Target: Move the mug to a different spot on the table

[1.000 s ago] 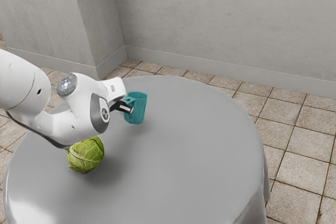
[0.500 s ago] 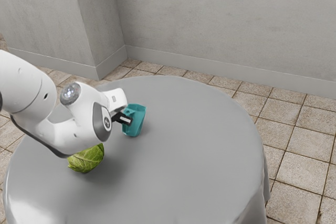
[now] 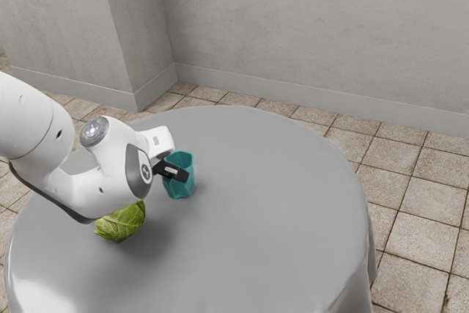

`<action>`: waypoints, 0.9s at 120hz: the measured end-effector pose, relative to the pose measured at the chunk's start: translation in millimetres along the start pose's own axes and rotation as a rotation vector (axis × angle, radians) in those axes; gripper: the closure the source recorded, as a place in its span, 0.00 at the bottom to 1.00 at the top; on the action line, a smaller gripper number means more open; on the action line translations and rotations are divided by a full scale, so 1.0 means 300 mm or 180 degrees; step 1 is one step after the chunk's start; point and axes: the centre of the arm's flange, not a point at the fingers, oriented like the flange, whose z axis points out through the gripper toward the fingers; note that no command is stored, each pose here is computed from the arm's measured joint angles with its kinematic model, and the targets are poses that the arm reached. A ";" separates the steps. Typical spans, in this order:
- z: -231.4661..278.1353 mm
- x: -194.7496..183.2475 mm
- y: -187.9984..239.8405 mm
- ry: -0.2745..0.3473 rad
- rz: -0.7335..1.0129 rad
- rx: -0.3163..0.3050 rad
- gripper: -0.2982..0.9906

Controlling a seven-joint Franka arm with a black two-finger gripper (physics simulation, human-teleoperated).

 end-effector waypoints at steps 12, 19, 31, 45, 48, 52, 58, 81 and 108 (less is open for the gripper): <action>-0.007 0.005 0.000 -0.0009 -0.0009 -0.0027 0.30; -0.007 0.006 0.000 -0.0018 -0.0012 -0.0039 0.29; -0.009 0.008 0.003 -0.0027 -0.0012 -0.0057 0.28; -0.031 0.024 0.004 -0.0002 -0.0019 -0.0088 0.27; -0.037 0.029 0.005 0.0006 -0.0021 -0.0098 0.26; -0.046 0.035 0.006 0.0017 -0.0024 -0.0111 0.26; -0.060 0.043 0.007 0.0031 -0.0027 -0.0128 0.26; -0.122 0.050 -0.003 0.0068 -0.0051 -0.0175 0.25; -0.205 0.098 0.000 0.0166 -0.0064 -0.0277 0.25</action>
